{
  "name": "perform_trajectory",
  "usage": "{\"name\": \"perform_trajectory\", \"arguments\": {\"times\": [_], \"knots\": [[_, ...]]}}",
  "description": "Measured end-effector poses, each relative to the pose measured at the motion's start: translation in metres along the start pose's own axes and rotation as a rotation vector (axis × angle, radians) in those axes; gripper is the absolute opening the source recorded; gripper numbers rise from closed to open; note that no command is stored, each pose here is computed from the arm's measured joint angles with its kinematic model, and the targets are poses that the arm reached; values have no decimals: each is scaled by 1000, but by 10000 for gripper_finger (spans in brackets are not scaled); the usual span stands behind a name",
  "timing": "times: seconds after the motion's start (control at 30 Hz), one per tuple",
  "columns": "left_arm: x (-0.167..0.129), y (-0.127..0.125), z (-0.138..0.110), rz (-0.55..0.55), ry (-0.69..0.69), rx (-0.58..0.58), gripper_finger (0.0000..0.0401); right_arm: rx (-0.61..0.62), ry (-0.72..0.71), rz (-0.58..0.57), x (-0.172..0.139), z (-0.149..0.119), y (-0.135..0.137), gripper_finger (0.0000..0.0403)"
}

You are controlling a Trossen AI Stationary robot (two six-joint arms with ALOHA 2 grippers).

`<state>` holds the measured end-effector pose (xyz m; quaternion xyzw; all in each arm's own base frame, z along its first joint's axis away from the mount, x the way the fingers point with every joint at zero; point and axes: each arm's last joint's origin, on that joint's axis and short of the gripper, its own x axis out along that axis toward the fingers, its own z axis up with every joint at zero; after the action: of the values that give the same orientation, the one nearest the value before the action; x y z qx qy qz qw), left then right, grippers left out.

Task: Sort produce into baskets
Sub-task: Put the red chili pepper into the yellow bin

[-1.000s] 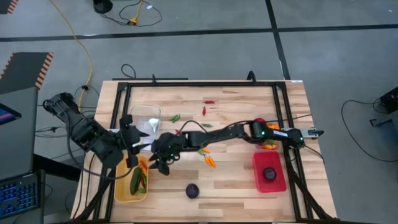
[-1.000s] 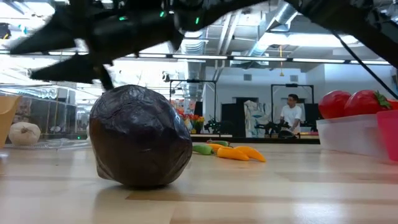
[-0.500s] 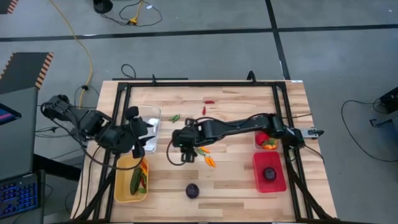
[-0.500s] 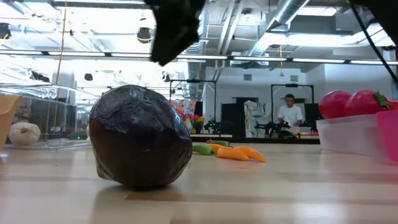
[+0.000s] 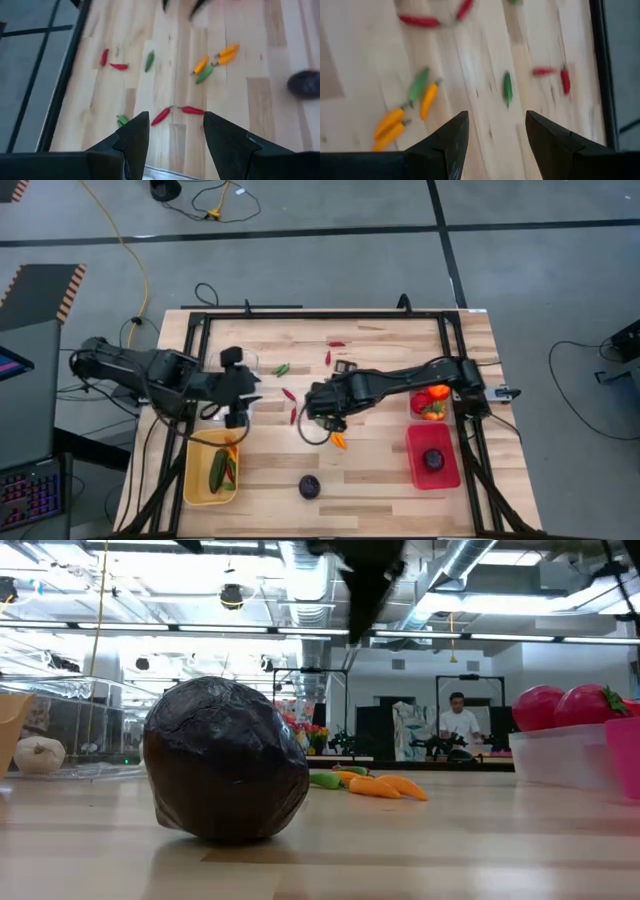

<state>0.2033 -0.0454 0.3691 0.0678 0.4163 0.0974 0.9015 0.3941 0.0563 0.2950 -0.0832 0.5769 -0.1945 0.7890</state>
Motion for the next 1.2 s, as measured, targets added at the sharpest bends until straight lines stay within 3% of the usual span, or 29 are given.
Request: {"name": "perform_trajectory", "arguments": {"times": [0.13, 0.37, 0.6, 0.87, 1.2], "knots": [[27, -8, 7, -46, 85, 74, 176, 97, 13, -17, 4, -35, -6, 222], [88, -30, 15, -73, 233, 141, 176, 284, -94, 37, 1, -88, -11, 222], [159, -57, 10, -51, 391, 63, 176, 343, -145, 97, -2, -127, 2, 222], [211, -75, -7, -21, 525, -72, 176, 262, -164, 135, -7, -141, 25, 222], [230, -73, -11, 101, 515, -242, 176, 246, -234, 142, -14, -142, 35, 222]]}}
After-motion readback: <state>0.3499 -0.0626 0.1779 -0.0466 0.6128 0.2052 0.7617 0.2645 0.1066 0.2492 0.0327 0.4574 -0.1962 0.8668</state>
